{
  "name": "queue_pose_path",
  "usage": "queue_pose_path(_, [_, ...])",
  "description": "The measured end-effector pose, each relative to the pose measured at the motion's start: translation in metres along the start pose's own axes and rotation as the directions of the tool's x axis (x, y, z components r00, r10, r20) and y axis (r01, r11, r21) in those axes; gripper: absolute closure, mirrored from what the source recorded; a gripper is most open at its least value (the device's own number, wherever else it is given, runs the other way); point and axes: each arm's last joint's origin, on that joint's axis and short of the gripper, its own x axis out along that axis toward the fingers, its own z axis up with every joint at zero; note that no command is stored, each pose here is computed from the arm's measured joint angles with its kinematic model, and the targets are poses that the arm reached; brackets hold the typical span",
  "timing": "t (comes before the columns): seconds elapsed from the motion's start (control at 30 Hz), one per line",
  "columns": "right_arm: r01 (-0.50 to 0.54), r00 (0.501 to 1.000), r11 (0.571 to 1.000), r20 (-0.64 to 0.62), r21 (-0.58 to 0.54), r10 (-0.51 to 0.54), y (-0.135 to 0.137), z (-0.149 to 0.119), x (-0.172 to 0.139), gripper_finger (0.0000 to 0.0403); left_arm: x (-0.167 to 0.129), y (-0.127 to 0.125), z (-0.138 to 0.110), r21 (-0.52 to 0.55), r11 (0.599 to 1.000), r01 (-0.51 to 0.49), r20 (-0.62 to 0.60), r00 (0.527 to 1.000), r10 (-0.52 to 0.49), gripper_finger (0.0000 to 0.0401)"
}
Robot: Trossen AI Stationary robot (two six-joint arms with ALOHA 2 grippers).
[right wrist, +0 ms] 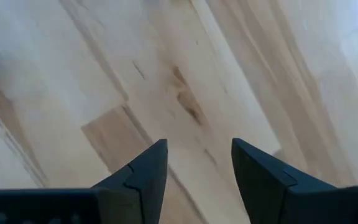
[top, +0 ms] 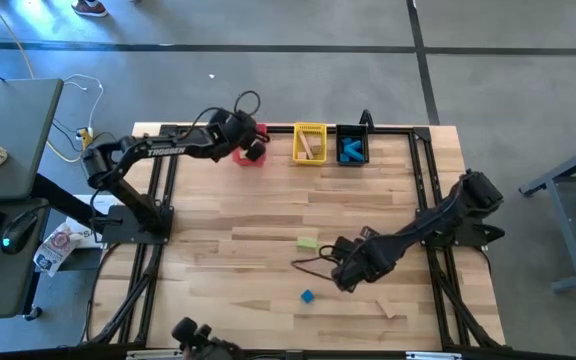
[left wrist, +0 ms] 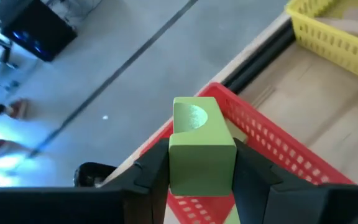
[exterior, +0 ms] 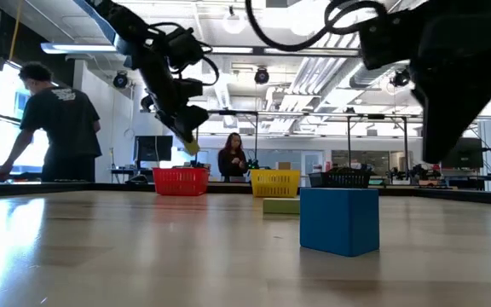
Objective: Sort & place blocks by color
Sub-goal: Put the green block into the red bin
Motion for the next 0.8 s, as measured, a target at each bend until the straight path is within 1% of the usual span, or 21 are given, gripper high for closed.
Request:
queue_pose_path(0.1, [0.002, 1.0, 1.0, -0.002, 0.026, -0.002, 0.003, -0.006, -0.002, 0.0237, 0.008, 0.007, -0.001, -0.067, 0.998, 0.016, -0.011, 1.0, -0.016, 0.0289])
queue_pose_path(0.17, [0.006, 1.0, 0.999, 0.014, 0.041, -0.006, 0.005, -0.009, -0.003, 0.0237, 0.015, 0.007, -0.004, -0.084, 0.996, 0.011, -0.035, 0.999, -0.014, 0.0289])
queue_pose_path(0.3, [0.003, 1.0, 0.997, 0.019, 0.081, -0.004, 0.009, -0.015, -0.005, 0.0237, 0.029, 0.001, -0.012, -0.07, 0.998, 0.005, -0.086, 0.996, -0.011, 0.0289])
queue_pose_path(0.43, [0.006, 1.0, 0.993, 0.014, 0.122, -0.007, 0.012, -0.025, -0.008, 0.0237, 0.037, -0.004, -0.016, -0.058, 0.998, -0.005, -0.11, 0.994, -0.001, 0.0289])
queue_pose_path(0.57, [0.015, 1.0, 0.987, 0.005, 0.163, -0.016, 0.016, -0.036, -0.011, 0.0237, 0.038, -0.004, -0.017, -0.056, 0.998, -0.024, -0.111, 0.994, 0.018, 0.0289])
queue_pose_path(0.8, [0.025, 1.0, 0.973, 0.0, 0.229, -0.026, 0.02, -0.052, -0.016, 0.0237, 0.038, -0.003, -0.018, -0.034, 0.999, -0.013, -0.126, 0.992, 0.009, 0.0284])
